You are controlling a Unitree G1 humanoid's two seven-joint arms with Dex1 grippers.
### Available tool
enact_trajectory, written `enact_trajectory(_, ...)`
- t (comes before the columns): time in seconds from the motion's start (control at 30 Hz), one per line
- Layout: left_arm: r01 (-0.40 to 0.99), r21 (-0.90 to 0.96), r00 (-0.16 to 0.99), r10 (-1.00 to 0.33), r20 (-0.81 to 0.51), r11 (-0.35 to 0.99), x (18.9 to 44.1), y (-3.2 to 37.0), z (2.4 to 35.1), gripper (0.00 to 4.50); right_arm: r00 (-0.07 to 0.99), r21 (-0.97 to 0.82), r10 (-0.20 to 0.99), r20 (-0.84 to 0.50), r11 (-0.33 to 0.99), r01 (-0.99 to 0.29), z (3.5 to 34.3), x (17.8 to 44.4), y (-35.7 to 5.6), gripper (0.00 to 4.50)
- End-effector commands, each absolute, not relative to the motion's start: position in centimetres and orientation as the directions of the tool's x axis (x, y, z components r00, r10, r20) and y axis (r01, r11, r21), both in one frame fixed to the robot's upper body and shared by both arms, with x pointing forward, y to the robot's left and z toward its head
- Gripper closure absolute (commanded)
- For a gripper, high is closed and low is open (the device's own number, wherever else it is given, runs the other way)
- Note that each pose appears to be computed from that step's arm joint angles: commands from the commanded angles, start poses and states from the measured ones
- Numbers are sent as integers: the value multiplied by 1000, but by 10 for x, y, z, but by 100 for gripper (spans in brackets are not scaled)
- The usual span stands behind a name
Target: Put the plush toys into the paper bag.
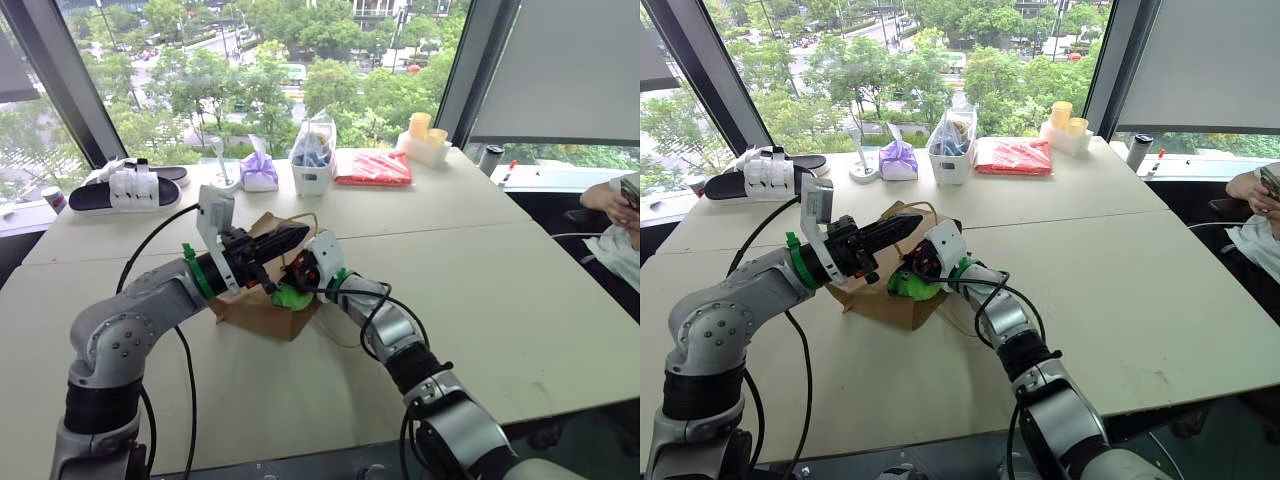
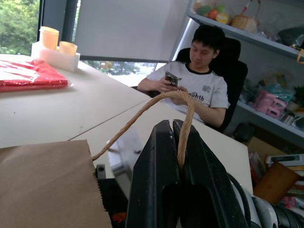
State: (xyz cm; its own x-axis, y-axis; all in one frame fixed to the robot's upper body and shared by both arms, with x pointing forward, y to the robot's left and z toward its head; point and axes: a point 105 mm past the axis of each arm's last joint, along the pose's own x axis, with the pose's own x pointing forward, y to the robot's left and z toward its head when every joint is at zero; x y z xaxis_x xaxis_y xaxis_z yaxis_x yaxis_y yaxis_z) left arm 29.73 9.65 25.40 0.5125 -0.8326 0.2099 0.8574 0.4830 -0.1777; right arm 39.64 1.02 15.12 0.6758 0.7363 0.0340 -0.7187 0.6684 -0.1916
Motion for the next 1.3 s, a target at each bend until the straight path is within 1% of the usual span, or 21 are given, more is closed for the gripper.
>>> enact_trajectory(0.03,867,-143,499,-832,245,478,292,98,263,450,652,-181,750,107,660,-729,177,388,-2,4)
enact_trajectory(0.13,869,-144,495,-835,242,473,293,97,262,450,632,-144,765,122,644,-751,194,370,-29,4)
enact_trajectory(0.23,870,-144,494,-835,242,472,294,96,262,450,615,-126,783,96,622,-773,200,352,-50,4)
enact_trajectory(0.3,871,-145,490,-837,242,469,295,96,261,450,607,-132,794,26,604,-786,190,340,-68,4)
enact_trajectory(0.37,873,-145,488,-839,242,466,296,96,261,450,607,-134,794,-36,598,-790,178,334,-77,4)
enact_trajectory(0.47,876,-145,483,-842,242,461,297,95,261,450,618,-174,764,-186,593,-786,138,332,-88,4)
enact_trajectory(0.57,878,-141,478,-845,240,457,298,94,261,450,630,-178,735,-249,605,-776,112,334,-90,4)
enact_trajectory(0.63,879,-139,477,-846,238,456,298,94,260,450,660,-199,699,-275,631,-750,100,342,-91,4)
enact_trajectory(0.77,880,-137,475,-848,236,455,297,94,260,450,734,-213,605,-307,708,-673,91,363,-98,4)
enact_trajectory(0.83,879,-135,476,-847,235,456,296,94,261,450,755,-213,567,-330,734,-645,88,370,-101,54)
enact_trajectory(0.87,879,-134,476,-847,235,457,296,93,261,450,757,-211,561,-336,738,-640,88,372,-101,89)
enact_trajectory(0.93,878,-132,478,-847,234,459,296,93,261,450,750,-200,566,-342,736,-647,89,373,-97,177)
enact_trajectory(1.0,878,-129,479,-846,233,462,296,93,261,450,740,-186,582,-338,729,-659,92,372,-94,291)
enact_trajectory(1.07,877,-128,481,-845,234,464,296,93,262,450,732,-160,594,-334,730,-665,95,371,-92,382)
enact_trajectory(1.1,876,-127,481,-844,235,464,296,93,263,450,726,-149,602,-332,727,-671,97,370,-92,437)
enact_trajectory(1.13,876,-127,482,-844,235,465,296,93,263,450,715,-134,619,-326,718,-683,101,368,-90,446)
enact_trajectory(1.23,876,-126,482,-843,239,465,296,94,265,450,689,-84,677,-258,695,-714,125,361,-85,446)
enact_trajectory(1.3,875,-121,483,-840,246,468,298,96,269,450,680,-80,712,-176,678,-731,159,357,-86,446)
